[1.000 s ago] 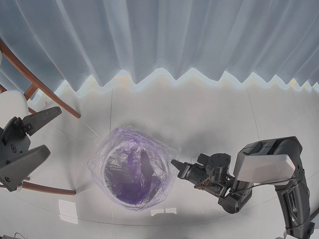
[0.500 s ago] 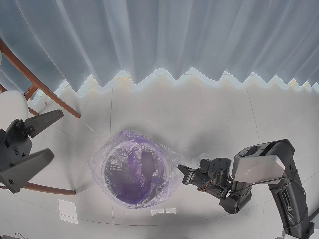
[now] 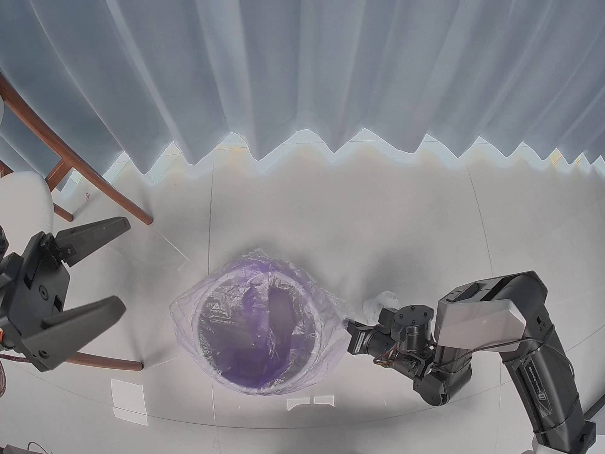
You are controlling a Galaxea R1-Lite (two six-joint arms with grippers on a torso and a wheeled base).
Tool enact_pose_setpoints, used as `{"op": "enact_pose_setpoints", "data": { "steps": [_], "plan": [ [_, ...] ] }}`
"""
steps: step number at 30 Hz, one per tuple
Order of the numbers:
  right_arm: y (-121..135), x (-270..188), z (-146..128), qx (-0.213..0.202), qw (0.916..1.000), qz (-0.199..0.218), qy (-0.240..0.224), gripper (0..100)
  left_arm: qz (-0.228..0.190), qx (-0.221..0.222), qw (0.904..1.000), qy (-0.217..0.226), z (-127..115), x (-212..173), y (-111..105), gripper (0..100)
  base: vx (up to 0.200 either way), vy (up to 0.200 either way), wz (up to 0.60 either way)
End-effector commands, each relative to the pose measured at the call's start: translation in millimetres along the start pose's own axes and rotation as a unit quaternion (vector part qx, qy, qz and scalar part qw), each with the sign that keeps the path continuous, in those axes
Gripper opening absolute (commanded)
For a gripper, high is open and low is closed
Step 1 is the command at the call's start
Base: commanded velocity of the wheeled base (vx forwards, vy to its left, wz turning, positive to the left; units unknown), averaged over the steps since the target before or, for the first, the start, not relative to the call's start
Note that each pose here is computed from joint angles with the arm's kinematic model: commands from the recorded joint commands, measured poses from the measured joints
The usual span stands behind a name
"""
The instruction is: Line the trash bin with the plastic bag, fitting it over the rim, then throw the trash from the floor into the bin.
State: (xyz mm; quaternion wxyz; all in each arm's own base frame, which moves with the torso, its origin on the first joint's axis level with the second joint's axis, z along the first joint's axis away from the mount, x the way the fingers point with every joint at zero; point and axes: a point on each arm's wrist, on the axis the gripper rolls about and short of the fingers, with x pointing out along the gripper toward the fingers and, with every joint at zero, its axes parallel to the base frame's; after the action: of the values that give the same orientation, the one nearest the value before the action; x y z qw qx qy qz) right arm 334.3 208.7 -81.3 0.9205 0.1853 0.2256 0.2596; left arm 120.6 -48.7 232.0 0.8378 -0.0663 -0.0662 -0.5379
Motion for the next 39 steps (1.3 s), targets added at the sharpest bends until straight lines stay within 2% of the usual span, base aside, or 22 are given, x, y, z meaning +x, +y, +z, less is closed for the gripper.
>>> {"op": "enact_pose_setpoints", "data": {
  "steps": [1, 10, 11, 15, 16, 21, 23, 27, 31, 32, 33, 35, 37, 39],
  "plan": [
    [-1, 2, -1, 0.002, 0.9999, -0.007, 0.011, 0, 0.000, -0.003, 1.0000, 0.002, -1, 1, 1, 100, 0.000, 0.000, 0.00],
    [2, -2, -3, 0.009, 0.9999, -0.004, 0.009, 0, -0.004, 0.002, 1.0000, -0.002, 1, 0, -2, 100, 0.000, 0.000, 0.00],
    [3, -2, -3, 0.009, 0.9999, -0.004, 0.006, 100, -0.005, 0.002, 1.0000, -0.002, 1, 0, -1, 100, 0.000, 0.000, 0.00],
    [4, -2, 2, 0.018, 0.9995, -0.008, -0.024, 100, -0.007, 0.004, 1.0000, -0.003, 2, 1, -2, 100, 0.000, 0.000, 0.00],
    [6, -4, 4, 0.027, 0.9990, -0.003, -0.036, 100, -0.007, 0.004, 1.0000, -0.004, 2, 1, -2, 100, 0.000, 0.000, 0.00],
    [17, -32, 21, 0.091, 0.9952, -0.003, -0.036, 100, -0.009, 0.005, 0.9999, -0.005, 3, 1, -3, 100, 0.000, 0.000, 0.00],
    [30, -47, 38, 0.136, 0.9895, 0.012, -0.047, 100, -0.014, 0.003, 0.9999, -0.004, 2, 2, -4, 100, 0.000, 0.000, 0.00],
    [56, -85, 74, 0.179, 0.9797, 0.049, -0.076, 100, -0.022, -0.001, 0.9997, -0.003, 2, 5, -4, 100, 0.000, 0.000, 0.00],
    [80, -121, 91, 0.167, 0.9783, 0.090, -0.082, 100, -0.020, 0.002, 0.9998, -0.010, 8, 7, -2, 100, 0.000, 0.000, 0.00],
    [92, -138, 96, 0.153, 0.9785, 0.108, -0.087, 100, -0.016, 0.008, 0.9997, -0.015, 13, 8, -1, 100, 0.000, 0.000, 0.00],
    [92, -138, 96, 0.153, 0.9785, 0.108, -0.087, 100, -0.016, 0.008, 0.9997, -0.015, 13, 8, -1, 100, 0.000, 0.000, 0.00],
    [109, -179, 98, 0.101, 0.9805, 0.149, -0.080, 100, 0.001, 0.007, 0.9995, -0.030, 21, 7, -1, 100, 0.000, 0.000, 0.00],
    [111, -205, 99, 0.063, 0.9796, 0.176, -0.072, 100, 0.015, 0.008, 0.9990, -0.042, 26, 6, -1, 100, 0.000, 0.000, 0.00],
    [114, -227, 107, 0.033, 0.9728, 0.213, -0.086, 100, 0.033, 0.014, 0.9978, -0.055, 31, 6, -2, 100, 0.000, 0.000, 0.00]
  ]
}}
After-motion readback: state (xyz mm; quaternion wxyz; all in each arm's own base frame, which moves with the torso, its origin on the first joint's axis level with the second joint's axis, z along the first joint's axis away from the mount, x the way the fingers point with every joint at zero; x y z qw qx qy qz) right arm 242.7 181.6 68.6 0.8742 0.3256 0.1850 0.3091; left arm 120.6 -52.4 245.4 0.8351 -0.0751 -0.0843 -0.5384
